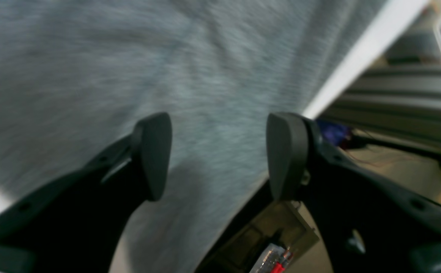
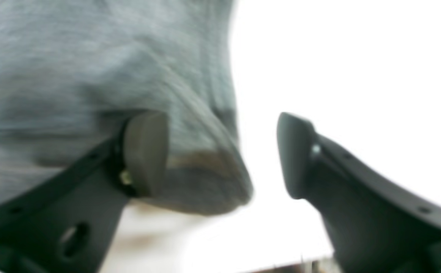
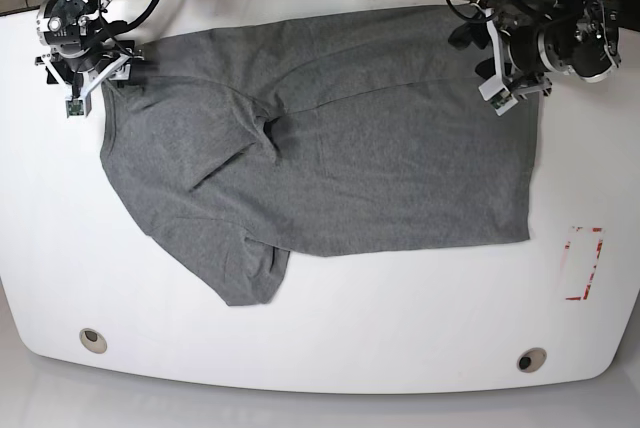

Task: Fold the T-shirt properly
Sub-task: 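Grasp the shirt's collar-edge corners with both grippers and pull taut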

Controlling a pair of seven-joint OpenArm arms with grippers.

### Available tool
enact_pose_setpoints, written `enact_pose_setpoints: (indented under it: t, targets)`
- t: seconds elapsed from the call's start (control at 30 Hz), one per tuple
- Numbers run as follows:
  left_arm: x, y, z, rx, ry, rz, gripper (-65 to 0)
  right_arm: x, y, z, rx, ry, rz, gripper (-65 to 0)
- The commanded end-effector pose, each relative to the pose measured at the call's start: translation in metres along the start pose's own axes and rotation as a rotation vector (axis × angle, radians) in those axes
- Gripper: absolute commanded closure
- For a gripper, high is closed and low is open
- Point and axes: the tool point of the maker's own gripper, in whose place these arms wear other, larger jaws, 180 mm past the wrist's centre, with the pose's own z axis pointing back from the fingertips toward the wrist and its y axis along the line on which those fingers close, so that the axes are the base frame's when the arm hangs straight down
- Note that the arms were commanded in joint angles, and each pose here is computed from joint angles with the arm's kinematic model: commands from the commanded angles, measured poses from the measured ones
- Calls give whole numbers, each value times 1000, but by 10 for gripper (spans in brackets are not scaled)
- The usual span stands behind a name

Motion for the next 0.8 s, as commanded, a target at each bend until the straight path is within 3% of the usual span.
enact_pose_setpoints:
  t: [0.0, 0.27, 0.37, 0.63, 0.7, 0.77]
  targets:
    - [5, 5, 7, 17, -21, -10, -374, 7, -5, 0, -6, -23, -7, -493]
    - [13, 12, 10, 37, -40, -18, -374, -15, 9, -17, 85, 8, -104, -499]
    - [12, 12, 10, 38, -37, -17, -374, -24, 7, -19, 93, 19, -145, -455]
    - [4, 10, 8, 38, -14, -11, -374, -45, 7, -14, 91, 57, -146, -87]
    - [2, 13, 8, 54, 3, -13, -374, -50, 6, -11, 85, 69, -139, -41]
    - [-1, 15, 8, 68, 15, -15, -374, -54, 4, -8, 79, 75, -130, -43]
